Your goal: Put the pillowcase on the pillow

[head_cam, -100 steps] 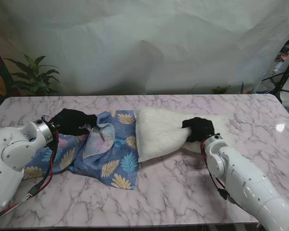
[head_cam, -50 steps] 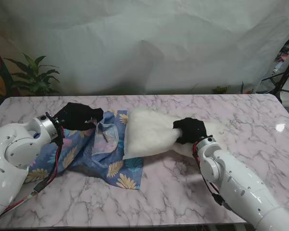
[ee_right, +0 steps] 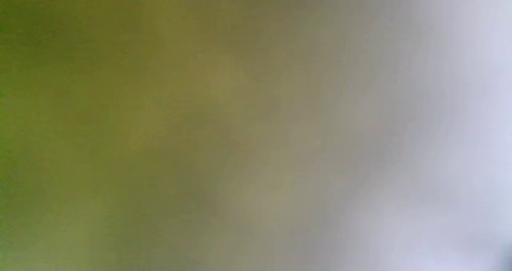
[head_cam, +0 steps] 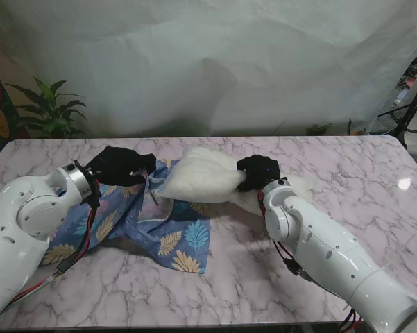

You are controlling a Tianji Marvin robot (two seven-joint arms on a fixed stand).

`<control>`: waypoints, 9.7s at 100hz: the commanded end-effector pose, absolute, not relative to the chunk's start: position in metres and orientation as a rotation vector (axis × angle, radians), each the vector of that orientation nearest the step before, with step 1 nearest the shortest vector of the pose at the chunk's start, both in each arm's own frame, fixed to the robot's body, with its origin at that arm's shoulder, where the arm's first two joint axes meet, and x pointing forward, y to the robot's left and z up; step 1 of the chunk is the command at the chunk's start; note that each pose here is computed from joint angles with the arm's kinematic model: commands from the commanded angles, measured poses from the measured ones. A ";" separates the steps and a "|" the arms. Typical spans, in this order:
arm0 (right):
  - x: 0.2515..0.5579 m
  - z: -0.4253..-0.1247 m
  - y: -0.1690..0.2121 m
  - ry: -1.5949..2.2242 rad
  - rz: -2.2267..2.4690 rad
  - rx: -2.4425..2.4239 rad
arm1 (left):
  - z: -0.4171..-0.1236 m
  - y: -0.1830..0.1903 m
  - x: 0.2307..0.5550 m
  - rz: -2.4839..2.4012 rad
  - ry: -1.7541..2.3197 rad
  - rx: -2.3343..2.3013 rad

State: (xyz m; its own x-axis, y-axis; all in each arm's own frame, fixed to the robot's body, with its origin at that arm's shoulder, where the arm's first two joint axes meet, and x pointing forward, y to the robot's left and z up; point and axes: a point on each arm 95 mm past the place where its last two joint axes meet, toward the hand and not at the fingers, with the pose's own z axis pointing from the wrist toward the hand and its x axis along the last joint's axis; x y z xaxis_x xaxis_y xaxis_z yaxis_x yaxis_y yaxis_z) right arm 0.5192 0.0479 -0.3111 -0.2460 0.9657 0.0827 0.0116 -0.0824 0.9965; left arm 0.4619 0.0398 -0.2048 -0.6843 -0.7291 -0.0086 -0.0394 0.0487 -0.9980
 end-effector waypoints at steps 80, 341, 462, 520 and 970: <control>0.446 -0.319 0.020 1.459 1.596 0.871 | -0.215 0.042 0.473 -1.634 1.933 -0.738; 0.436 -0.284 0.003 1.734 1.873 0.703 | -0.188 0.058 0.466 -1.603 1.889 -0.558; 0.522 -0.295 0.059 1.726 2.073 0.743 | -0.195 0.024 0.457 -1.754 1.904 -0.484; 0.548 -0.312 0.105 1.787 2.085 0.876 | -0.195 0.001 0.460 -1.822 1.860 -0.475; 0.492 -0.323 0.064 1.771 1.828 1.188 | -0.230 -0.076 0.476 -1.588 1.803 -1.050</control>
